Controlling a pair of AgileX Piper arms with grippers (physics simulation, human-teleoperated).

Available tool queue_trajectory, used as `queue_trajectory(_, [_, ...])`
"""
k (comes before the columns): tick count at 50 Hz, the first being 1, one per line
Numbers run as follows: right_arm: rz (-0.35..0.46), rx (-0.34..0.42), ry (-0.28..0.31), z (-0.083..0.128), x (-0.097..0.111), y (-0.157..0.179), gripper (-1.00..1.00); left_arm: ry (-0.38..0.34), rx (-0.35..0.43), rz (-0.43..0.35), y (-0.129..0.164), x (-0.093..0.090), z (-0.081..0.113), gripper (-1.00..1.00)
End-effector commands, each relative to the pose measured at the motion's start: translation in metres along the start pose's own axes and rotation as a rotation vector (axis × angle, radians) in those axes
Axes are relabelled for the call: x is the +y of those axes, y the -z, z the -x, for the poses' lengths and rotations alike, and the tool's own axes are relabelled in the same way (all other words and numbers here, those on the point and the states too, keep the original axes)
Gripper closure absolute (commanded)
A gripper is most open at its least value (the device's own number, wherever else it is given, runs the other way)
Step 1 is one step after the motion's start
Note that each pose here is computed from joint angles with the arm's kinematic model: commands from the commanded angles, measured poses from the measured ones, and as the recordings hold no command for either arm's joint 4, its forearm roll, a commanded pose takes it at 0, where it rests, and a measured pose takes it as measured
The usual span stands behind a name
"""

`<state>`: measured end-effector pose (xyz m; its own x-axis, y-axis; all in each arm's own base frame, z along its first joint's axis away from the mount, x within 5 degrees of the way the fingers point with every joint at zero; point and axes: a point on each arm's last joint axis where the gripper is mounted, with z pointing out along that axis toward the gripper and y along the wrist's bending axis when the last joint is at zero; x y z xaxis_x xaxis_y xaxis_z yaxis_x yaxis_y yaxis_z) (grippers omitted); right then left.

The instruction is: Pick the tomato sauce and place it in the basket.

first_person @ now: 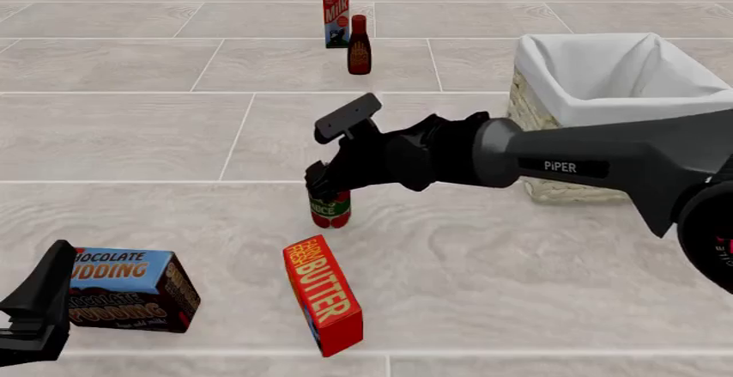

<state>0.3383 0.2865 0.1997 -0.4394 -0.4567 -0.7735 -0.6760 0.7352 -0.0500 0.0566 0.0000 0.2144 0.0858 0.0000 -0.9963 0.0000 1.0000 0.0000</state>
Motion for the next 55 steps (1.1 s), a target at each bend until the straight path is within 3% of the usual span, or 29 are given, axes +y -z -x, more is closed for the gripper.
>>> queue_trajectory(1, [0.0,0.009,-0.001,-0.003,-0.0002,-0.004,-1.0,0.0,0.0,0.0,0.0,0.0,0.0,-1.0])
queue_trajectory(55, [0.001,0.032,-0.004,-0.0112,0.0002,-0.0137,-1.0,0.0,0.0,0.0,0.0,0.0,0.0,-1.0])
